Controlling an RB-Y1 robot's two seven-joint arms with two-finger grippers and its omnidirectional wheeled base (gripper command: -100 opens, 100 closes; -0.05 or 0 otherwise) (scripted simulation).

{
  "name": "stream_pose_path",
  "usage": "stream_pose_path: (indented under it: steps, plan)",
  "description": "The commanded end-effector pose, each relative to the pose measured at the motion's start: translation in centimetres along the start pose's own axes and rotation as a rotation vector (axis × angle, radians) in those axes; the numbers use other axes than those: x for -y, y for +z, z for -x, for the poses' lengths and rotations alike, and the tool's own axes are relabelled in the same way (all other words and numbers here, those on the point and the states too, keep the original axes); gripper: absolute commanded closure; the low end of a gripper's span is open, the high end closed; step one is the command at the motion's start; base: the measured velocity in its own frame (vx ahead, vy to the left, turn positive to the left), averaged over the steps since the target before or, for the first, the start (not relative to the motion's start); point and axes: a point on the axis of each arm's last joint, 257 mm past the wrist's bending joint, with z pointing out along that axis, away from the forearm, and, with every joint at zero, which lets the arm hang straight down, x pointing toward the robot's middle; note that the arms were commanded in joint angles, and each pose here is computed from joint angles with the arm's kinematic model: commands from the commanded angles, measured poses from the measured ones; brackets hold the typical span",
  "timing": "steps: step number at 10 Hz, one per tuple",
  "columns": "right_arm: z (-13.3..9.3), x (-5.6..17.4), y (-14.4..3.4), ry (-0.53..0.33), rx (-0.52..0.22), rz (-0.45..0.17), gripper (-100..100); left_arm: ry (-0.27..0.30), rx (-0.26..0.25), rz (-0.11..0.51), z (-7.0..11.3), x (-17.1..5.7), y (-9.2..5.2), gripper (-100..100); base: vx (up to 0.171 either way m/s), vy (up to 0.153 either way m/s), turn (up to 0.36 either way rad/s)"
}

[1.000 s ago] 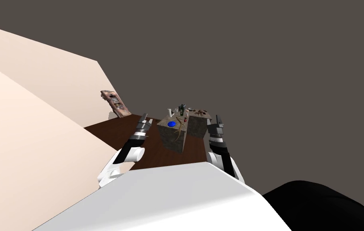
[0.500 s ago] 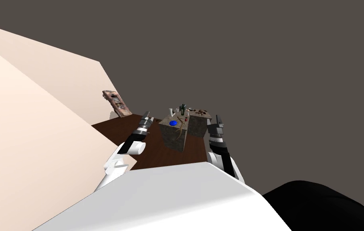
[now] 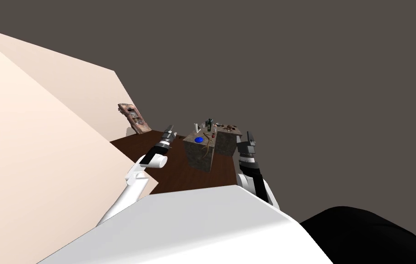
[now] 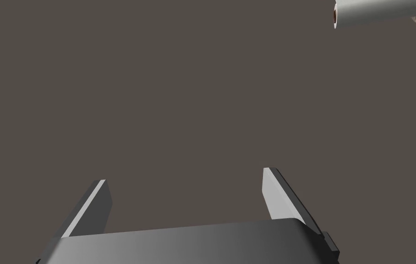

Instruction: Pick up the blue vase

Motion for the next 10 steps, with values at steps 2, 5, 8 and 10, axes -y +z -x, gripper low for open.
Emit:
stream_pose_path:
  steps: [2, 5, 8, 10]
  plan:
    - [0.0, 0.0, 0.0, 0.0, 0.0, 0.0, 0, 0.007, -0.001, 0.059, 1.0, -1.2, 2.1, -100, -0.042, 0.038, -0.014]
    - [0.0, 0.0, 0.0, 0.0, 0.0, 0.0, 0, 0.011, -0.005, 0.099, 1.4, -1.3, 4.6, -100, -0.027, 0.031, -0.015]
    - [0.0, 0.0, 0.0, 0.0, 0.0, 0.0, 0, 0.014, 0.0, 0.161, 2.2, -2.5, 6.0, -100, -0.018, 0.012, -0.016]
    - [0.0, 0.0, 0.0, 0.0, 0.0, 0.0, 0, 0.017, 0.005, 0.212, 3.0, -3.4, 7.4, -100, -0.018, 0.015, -0.025]
